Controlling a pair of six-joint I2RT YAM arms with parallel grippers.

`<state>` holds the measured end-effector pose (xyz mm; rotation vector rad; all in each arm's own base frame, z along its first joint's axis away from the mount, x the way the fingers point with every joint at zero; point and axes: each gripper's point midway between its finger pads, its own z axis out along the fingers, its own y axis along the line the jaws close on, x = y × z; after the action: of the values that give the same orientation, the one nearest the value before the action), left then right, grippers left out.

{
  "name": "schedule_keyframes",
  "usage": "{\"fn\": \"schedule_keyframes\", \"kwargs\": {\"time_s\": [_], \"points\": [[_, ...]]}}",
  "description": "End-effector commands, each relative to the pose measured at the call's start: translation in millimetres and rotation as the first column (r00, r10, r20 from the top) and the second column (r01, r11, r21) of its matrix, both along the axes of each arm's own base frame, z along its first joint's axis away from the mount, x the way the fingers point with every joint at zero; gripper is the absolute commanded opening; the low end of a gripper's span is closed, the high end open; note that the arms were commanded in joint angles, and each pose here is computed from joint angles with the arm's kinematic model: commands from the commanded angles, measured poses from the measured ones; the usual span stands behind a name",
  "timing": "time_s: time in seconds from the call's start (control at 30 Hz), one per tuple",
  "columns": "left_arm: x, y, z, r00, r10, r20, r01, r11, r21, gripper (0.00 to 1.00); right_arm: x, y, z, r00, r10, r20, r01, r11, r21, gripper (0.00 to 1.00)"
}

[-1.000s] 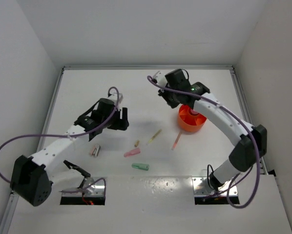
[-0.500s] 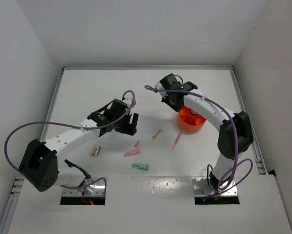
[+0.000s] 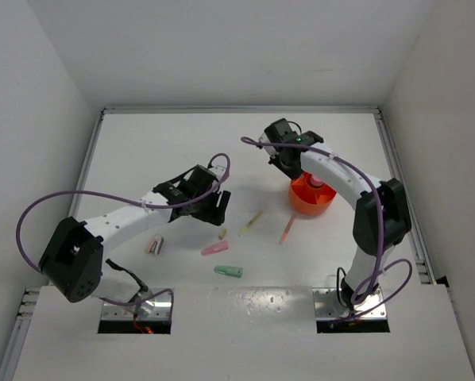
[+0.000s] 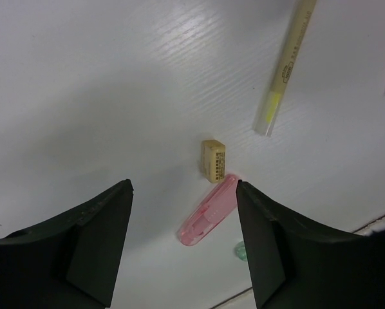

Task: Sort the stationery into containers
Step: Place the stationery in the storage box, then pick up the stationery from the center of the board.

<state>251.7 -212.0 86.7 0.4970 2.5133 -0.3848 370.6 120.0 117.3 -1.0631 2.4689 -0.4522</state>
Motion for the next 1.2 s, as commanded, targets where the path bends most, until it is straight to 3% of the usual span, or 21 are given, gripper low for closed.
{"fn": "schedule_keyframes", "kwargs": {"time_s": [0.0, 0.1, 0.13, 0.23, 0.4, 0.47, 0.53, 0.77, 0.9, 1.07, 1.17], "points": [[7.0, -9.3, 9.1, 1.0, 0.001, 0.022, -0.001, 1.0, -0.014, 0.71, 9.1, -4.7, 0.7, 1.0, -0.016, 0.025, 0.017, 1.0, -0.022, 0.02], [6.8, -13.2, 8.5, 1.0, -0.008, 0.02, 0.008, 1.0, -0.012, 0.71, 12.2, -7.4, 1.4, 0.999, -0.017, 0.032, 0.018, 1.0, -0.022, 0.27], [6.4, -13.4, 5.1, 1.0, 0.001, 0.007, -0.001, 1.0, -0.01, 0.7, 11.7, -5.6, -2.8, 1.0, -0.013, 0.018, 0.013, 1.0, -0.017, 0.45], [4.6, -18.9, 1.0, 1.0, -0.004, -0.002, 0.004, 1.0, 0.001, 0.68, 13.5, -4.6, -2.3, 1.0, -0.013, 0.026, 0.013, 1.0, -0.012, 0.56], [2.4, -27.8, -5.7, 1.0, -0.008, -0.008, 0.009, 1.0, 0.025, 0.63, 13.8, -0.9, 15.2, 0.997, -0.006, 0.074, 0.004, 0.999, 0.034, 0.58], [-3.1, -32.9, -9.2, 0.999, -0.03, -0.016, 0.03, 0.999, 0.033, 0.59, 16.8, 6.6, 27.4, 0.994, 0.005, 0.112, -0.014, 0.996, 0.086, 0.38], [-3.4, -35.8, -15.6, 0.999, -0.025, -0.028, 0.026, 0.999, 0.048, 0.5, 18.7, 12.8, 48.6, 0.984, -0.016, 0.175, -0.016, 0.984, 0.178, 0.0], [-10.9, -37.4, -35.0, 0.999, -0.001, -0.033, 0.005, 0.99, 0.14, 0.47, 26.0, 3.9, 110.0, 0.909, -0.12, 0.4, -0.017, 0.946, 0.322, 0.03], [-12.7, -39.9, -45.8, 0.999, 0.0, -0.039, 0.007, 0.984, 0.178, 0.47, 24.2, -8.1, 123.9, 0.875, -0.167, 0.455, -0.004, 0.936, 0.352, 0.18], [-6.9, -38.2, -55.3, 0.999, 0.024, -0.023, -0.019, 0.974, 0.227, 0.47, 24.5, -11.9, 124.2, 0.872, -0.182, 0.454, 0.0, 0.928, 0.373, 0.21], [-7.3, -40.3, -60.5, 0.999, 0.028, -0.026, -0.021, 0.97, 0.241, 0.38, 21.8, -11.4, 129.2, 0.866, -0.181, 0.466, -0.014, 0.923, 0.384, 0.21]]}}
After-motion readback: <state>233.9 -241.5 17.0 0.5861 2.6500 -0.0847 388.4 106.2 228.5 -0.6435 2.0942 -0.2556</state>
